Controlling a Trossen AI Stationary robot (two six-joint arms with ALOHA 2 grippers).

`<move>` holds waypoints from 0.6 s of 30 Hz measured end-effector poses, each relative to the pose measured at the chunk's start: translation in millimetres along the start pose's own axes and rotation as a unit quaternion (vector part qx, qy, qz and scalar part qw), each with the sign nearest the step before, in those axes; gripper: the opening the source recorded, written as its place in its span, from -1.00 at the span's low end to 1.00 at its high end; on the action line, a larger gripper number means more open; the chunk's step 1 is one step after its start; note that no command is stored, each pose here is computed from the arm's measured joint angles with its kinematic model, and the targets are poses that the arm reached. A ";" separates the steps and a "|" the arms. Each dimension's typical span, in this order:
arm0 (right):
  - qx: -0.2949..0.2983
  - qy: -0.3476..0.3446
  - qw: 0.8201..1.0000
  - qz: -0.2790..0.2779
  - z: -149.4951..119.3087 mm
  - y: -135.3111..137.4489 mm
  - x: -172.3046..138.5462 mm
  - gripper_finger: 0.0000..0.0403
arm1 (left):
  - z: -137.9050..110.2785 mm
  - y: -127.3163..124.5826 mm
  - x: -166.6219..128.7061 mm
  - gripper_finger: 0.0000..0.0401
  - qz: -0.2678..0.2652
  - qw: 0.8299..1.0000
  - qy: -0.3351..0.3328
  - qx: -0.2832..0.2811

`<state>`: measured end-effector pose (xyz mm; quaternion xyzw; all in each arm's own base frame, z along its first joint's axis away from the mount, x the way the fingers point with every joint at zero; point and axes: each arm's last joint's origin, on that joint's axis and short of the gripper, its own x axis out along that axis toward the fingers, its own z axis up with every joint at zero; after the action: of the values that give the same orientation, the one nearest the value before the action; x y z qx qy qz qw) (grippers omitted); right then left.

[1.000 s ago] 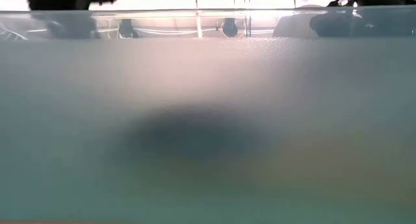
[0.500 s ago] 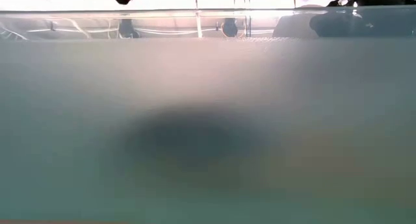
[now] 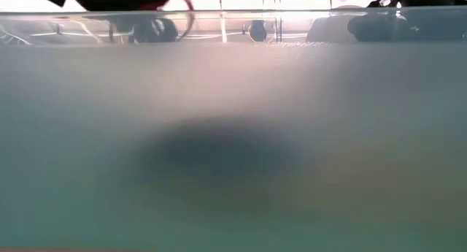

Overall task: Pick and place rubber bands into bin
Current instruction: Put the small red rubberband into the green bin

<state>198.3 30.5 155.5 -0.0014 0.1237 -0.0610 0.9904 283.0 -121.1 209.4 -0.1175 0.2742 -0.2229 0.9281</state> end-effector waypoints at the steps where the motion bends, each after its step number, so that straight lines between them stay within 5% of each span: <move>1: 0.000 0.000 1.000 0.000 0.0 0.0 0.0 -0.34 | -3.2 1.8 4.3 -0.98 0.003 1.000 0.007 -0.008; 18: 0.000 0.003 1.000 0.000 -0.6 0.0 0.0 -0.34 | -47.9 23.6 47.3 -0.88 0.046 0.990 0.097 -0.096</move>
<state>198.2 30.5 155.0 -0.0014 0.1266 -0.0612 0.9901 299.8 -127.7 140.4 -0.1716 0.3884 -0.1631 0.8906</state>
